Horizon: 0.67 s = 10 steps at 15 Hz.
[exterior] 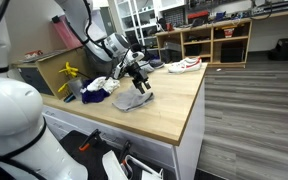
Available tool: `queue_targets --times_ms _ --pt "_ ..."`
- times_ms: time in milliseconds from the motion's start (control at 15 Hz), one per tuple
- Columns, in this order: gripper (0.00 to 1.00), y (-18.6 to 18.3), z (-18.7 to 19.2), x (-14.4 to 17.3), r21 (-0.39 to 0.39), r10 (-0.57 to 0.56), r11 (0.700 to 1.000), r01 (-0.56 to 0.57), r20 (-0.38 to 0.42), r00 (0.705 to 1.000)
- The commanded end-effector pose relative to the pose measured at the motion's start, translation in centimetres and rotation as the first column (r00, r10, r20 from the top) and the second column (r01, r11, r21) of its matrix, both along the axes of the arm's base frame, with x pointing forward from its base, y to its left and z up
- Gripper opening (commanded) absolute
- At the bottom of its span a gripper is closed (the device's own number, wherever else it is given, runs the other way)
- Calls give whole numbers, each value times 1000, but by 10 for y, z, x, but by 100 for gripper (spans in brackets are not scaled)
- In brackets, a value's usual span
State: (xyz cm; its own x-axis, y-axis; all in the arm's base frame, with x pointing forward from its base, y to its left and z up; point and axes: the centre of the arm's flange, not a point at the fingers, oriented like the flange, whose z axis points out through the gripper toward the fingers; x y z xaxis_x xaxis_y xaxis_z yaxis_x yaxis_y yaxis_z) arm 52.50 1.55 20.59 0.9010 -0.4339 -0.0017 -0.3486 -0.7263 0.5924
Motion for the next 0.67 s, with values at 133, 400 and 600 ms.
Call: queue_targets --times_ms 133,400,600 --pt "100 11 -15 13 105 -92 991 81 105 990" --pt "100 14 -35 15 164 -104 983 78 152 983" --pt "100 16 -40 15 180 -103 981 74 161 982"
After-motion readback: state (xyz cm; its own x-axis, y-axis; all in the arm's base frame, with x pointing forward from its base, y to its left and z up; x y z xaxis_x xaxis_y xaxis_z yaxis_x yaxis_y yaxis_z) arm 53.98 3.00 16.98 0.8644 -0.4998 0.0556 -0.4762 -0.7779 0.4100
